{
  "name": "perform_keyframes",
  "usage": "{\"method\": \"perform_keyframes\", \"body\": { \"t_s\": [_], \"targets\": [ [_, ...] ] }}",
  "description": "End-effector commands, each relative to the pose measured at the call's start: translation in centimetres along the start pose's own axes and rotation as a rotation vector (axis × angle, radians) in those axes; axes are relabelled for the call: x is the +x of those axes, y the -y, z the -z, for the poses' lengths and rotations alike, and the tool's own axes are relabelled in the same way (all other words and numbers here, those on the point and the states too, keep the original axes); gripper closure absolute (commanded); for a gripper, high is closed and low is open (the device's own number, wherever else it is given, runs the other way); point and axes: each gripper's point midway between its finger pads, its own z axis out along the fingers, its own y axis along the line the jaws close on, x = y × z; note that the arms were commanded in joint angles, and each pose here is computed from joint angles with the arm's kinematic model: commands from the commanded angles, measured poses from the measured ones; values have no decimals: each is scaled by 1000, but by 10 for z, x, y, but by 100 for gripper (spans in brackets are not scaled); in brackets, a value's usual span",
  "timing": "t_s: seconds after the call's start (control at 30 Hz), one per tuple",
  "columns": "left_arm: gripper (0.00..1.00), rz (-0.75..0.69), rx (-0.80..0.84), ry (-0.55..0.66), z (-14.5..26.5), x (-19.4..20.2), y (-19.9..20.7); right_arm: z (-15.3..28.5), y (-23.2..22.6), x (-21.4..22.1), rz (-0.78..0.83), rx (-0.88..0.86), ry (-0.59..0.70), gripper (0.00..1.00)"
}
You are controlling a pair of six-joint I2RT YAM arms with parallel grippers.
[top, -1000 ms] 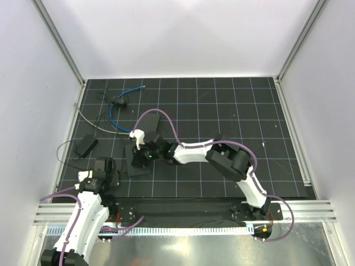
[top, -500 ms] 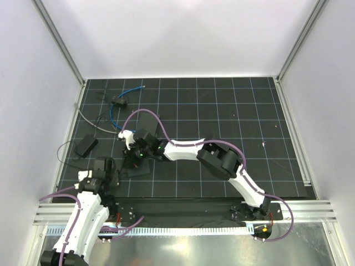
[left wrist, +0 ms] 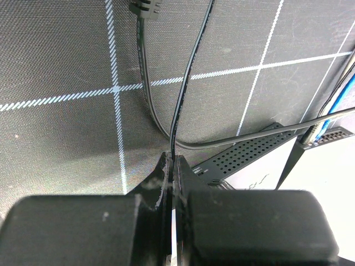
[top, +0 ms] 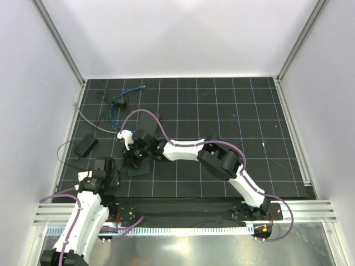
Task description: Pull the plug from the switch port
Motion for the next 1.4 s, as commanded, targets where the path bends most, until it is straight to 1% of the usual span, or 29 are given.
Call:
{"method": "perform_keyframes", "body": {
  "t_s": [0.0, 0.07, 0.13, 0.27, 0.37, 0.4, 0.5, 0.63, 0.73, 0.8, 0.93, 1.0, 1.03, 1.1, 1.13, 1.23, 1.37],
  "targets": [
    [100, 47, 28, 98, 4, -19, 12, 12, 51, 108, -59, 181, -331, 91],
    [100, 47, 18, 105, 3, -20, 10, 14, 53, 115, -67, 189, -363, 91],
    [100, 47, 21, 115, 3, -22, 10, 15, 54, 123, -69, 197, -393, 93],
    [100, 50, 25, 165, 8, -32, 11, 18, 59, 135, -68, 215, -435, 94],
    [100, 33, 21, 227, 10, -44, 13, 19, 62, 142, -62, 217, -463, 94],
    [100, 24, 20, 237, 11, -46, 14, 20, 62, 151, -67, 213, -495, 95],
    [100, -15, -17, 257, 11, -48, 13, 18, 65, 158, -65, 214, -525, 96],
    [100, -66, -29, 313, 16, -58, 19, 15, 64, 159, -68, 203, -517, 98],
    [100, -81, -28, 314, 16, -58, 24, 18, 67, 165, -56, 211, -530, 98],
    [100, -89, -48, 310, 10, -56, 19, 20, 68, 171, -45, 207, -551, 98],
    [100, -92, -51, 286, 4, -50, 18, 21, 56, 173, -18, 152, -564, 98],
    [100, -92, -46, 294, 5, -51, 19, 22, 53, 173, -15, 145, -561, 98],
    [100, -92, -36, 303, 8, -53, 23, 24, 55, 178, 5, 139, -573, 98],
    [100, -114, -15, 333, 12, -59, 28, 26, 55, 190, -8, 126, -609, 98],
    [100, -113, -2, 338, 14, -61, 32, 23, 55, 187, -1, 120, -612, 98],
    [100, -113, -7, 360, 15, -67, 33, 23, 55, 195, -8, 118, -640, 99],
    [100, -133, -36, 365, 12, -73, 33, 25, 59, 195, -13, 144, -636, 99]
  ]
}}
